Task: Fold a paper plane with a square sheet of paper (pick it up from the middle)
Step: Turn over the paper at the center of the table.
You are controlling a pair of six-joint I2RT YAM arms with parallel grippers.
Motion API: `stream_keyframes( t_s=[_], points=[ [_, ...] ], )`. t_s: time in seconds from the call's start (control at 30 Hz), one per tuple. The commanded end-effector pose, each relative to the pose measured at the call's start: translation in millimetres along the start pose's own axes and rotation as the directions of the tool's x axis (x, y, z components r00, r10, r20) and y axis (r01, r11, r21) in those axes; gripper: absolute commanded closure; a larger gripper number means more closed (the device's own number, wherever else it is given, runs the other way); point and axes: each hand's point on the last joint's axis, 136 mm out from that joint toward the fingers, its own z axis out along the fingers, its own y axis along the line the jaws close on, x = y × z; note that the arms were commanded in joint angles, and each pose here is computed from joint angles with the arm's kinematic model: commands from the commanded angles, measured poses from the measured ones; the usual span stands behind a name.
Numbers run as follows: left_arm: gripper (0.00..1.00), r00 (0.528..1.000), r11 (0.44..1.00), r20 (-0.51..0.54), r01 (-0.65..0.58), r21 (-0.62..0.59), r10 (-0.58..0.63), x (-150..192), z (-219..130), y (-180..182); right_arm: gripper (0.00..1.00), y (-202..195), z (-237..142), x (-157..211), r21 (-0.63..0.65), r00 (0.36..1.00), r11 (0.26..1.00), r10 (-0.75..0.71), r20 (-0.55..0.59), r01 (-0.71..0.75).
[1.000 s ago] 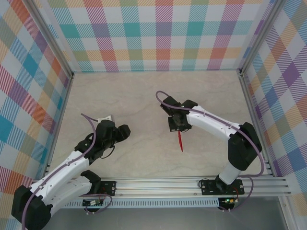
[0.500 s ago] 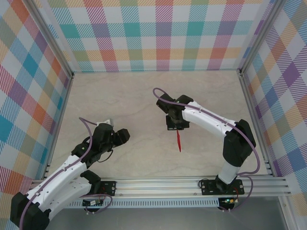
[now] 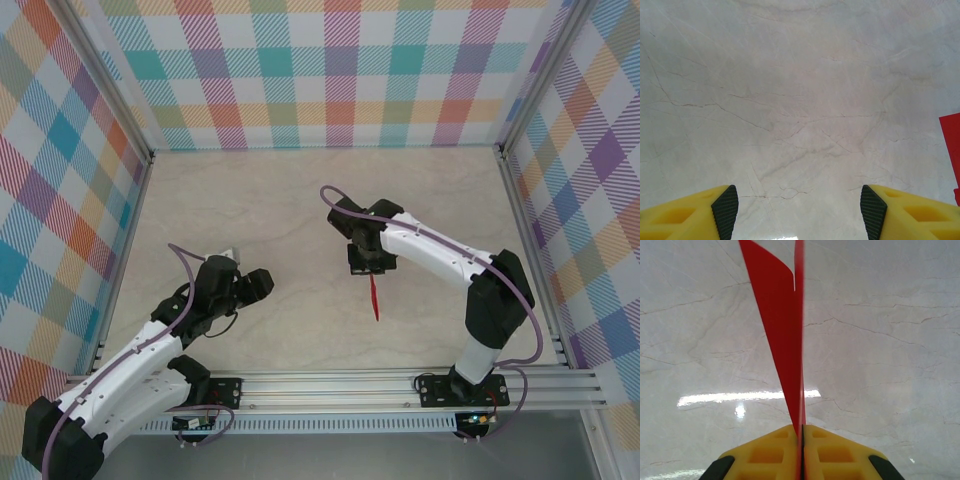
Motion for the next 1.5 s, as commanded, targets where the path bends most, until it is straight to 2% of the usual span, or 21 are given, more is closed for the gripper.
stream_keyframes(
  t_s=[0.0, 0.17, 0.23, 0.43, 0.57, 0.63, 0.8, 0.87, 0.93, 1.0, 1.17, 1.2, 1.3, 1.37, 1.43, 1.47],
  points=[
    [0.32, 1.0, 1.0, 0.01, -0.012, -0.01, 0.013, 0.9, 4.1, 6.1, 0.91, -4.2, -8.2, 5.1, 0.053, 0.999, 0.998, -0.041, 0.015, 0.04],
    [0.31, 0.999, 0.998, -0.013, -0.052, -0.046, 0.052, 11.6, 4.8, 20.0, 0.91, -6.5, 9.2, 7.7, 0.229, 0.998, 0.971, -0.068, 0.017, 0.063],
    [0.31, 0.999, 0.997, -0.004, -0.042, -0.066, 0.041, 12.3, -0.5, 26.1, 0.92, 4.0, 17.0, 9.5, 0.252, 0.997, 0.965, -0.072, -0.008, 0.072],
    [0.29, 0.996, 0.999, 0.084, -0.037, 0.012, 0.036, -6.1, -23.4, 8.1, 0.9, 34.0, 45.8, 14.6, 0.333, 0.993, 0.935, -0.11, -0.049, 0.12],
    [0.29, 0.994, 0.999, 0.093, -0.048, -0.024, 0.05, -7.3, -23.6, 14.6, 0.89, 63.4, 69.1, 15.4, 0.336, 0.989, 0.93, -0.144, -0.036, 0.147],
    [0.29, 0.994, 0.998, 0.1, -0.044, -0.055, 0.049, -7.0, -24.2, 21.9, 0.85, 78.8, 74.5, 15.8, 0.301, 0.987, 0.941, -0.156, -0.022, 0.156],
    [0.29, 0.988, 0.996, 0.152, -0.004, -0.092, 0.018, -9.2, -32.0, 35.9, 0.79, 124.3, 88.3, 23.2, 0.097, 0.986, 0.982, -0.162, -0.031, 0.165],
    [0.28, 0.984, 0.997, 0.176, 0.009, -0.082, 0.006, -8.6, -32.5, 39.5, 0.71, 139.9, 85.1, 24.6, 0.005, 0.984, 0.985, -0.175, -0.016, 0.175],
    [0.27, 0.984, 0.998, 0.176, 0.004, -0.057, 0.006, -6.8, -31.6, 37.2, 0.56, 150.8, 70.1, 22.8, -0.079, 0.984, 0.981, -0.178, 0.027, 0.179],
    [0.26, 0.986, 0.999, 0.163, -0.017, -0.041, 0.024, -5.7, -31.0, 32.9, 0.46, 155.4, 45.3, 20.5, -0.156, 0.978, 0.968, -0.18, 0.101, 0.194],
    [0.24, 0.99, 0.999, 0.142, -0.024, 0.034, 0.019, -6.7, -23.6, 14.4, 0.27, 136.2, -4.5, 18.8, -0.323, 0.959, 0.93, -0.091, 0.269, 0.178],
    [0.23, 0.991, 0.998, 0.133, -0.021, 0.056, 0.014, -6.7, -21.0, 8.9, 0.26, 128.9, -9.0, 20.1, -0.354, 0.955, 0.92, -0.063, 0.29, 0.169],
    [0.22, 0.996, 0.995, 0.088, -0.031, 0.097, 0.022, -4.9, -12.0, -4.9, 0.3, 108.5, -8.9, 23.7, -0.47, 0.958, 0.875, 0.02, 0.285, 0.121],
    [0.21, 0.998, 0.994, 0.056, -0.043, 0.104, 0.037, -3.6, -6.1, -10.8, 0.44, 102.1, -2.2, 26.8, -0.568, 0.972, 0.818, 0.056, 0.229, 0.087],
    [0.21, 0.998, 0.992, 0.005, -0.055, 0.116, 0.055, 1.6, 1.0, -17.0, 0.63, 99.5, 6.1, 31.7, -0.654, 0.987, 0.755, 0.066, 0.145, 0.046],
    [0.21, 0.998, 0.986, 0.007, -0.063, 0.155, 0.063, -1.7, 4.1, -27.8, 0.7, 101.2, 7.4, 35.5, -0.688, 0.992, 0.725, 0.057, 0.117, 0.04]
  ],
)
